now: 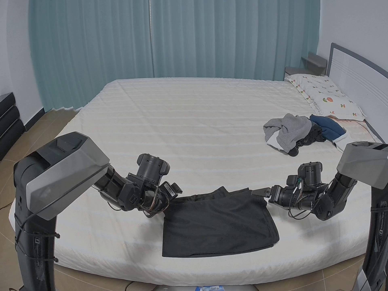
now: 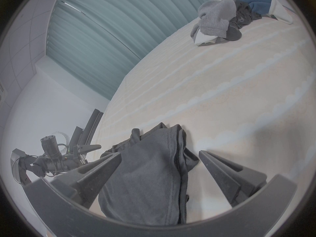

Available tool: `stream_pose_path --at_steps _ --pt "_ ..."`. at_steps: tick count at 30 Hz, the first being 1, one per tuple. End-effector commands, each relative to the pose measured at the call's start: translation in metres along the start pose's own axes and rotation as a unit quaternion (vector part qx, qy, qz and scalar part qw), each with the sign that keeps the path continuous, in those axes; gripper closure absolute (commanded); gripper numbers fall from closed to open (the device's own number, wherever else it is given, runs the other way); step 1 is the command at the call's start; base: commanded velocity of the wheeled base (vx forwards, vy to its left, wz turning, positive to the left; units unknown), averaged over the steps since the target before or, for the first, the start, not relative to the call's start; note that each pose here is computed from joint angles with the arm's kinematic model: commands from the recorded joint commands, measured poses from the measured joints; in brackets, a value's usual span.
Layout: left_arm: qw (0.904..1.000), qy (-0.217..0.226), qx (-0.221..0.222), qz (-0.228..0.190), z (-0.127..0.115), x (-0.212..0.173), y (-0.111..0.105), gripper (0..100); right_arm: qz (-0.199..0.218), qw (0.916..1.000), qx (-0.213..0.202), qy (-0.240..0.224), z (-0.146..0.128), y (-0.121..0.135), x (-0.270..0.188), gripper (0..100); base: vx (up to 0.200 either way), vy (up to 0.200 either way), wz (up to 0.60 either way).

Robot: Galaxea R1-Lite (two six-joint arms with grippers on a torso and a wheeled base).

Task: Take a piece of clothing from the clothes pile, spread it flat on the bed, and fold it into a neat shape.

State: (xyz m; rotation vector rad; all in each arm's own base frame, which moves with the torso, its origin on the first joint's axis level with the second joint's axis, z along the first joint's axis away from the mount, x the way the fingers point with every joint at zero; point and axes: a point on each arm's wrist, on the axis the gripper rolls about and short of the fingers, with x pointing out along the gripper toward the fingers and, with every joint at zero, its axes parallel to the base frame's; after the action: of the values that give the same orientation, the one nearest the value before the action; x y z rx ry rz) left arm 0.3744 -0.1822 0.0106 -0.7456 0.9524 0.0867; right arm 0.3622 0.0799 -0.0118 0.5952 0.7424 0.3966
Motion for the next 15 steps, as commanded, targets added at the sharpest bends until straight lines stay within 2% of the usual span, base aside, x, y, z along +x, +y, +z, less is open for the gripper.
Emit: stream_pose_path --at_steps 1,4,5,8,15 --pt "1.0 -0.001 0.002 0.007 -0.003 0.007 0.001 0 -0.004 1.0 0.003 0.007 -0.004 -0.007 0.011 0 0.0 0.0 0.0" --pt "1.0 -0.001 0.002 0.007 -0.004 0.007 0.001 0 -0.003 0.9999 0.016 0.004 -0.003 -0.009 0.018 0 0.0 0.0 0.0" --pt "1.0 -0.001 0.002 0.008 -0.004 0.007 0.001 0 -0.003 0.9998 0.021 0.003 -0.003 -0.009 0.018 100 0.0 0.0 0.0" --pt "1.0 -0.002 0.0 0.008 -0.004 0.007 0.001 0 0.003 0.9988 0.048 -0.009 0.003 -0.006 0.018 100 0.0 0.0 0.0" --pt "0.9999 -0.004 0.0 0.01 -0.004 0.008 0.002 0 0.004 0.9971 0.072 -0.022 0.01 -0.008 0.018 100 0.0 0.0 0.0"
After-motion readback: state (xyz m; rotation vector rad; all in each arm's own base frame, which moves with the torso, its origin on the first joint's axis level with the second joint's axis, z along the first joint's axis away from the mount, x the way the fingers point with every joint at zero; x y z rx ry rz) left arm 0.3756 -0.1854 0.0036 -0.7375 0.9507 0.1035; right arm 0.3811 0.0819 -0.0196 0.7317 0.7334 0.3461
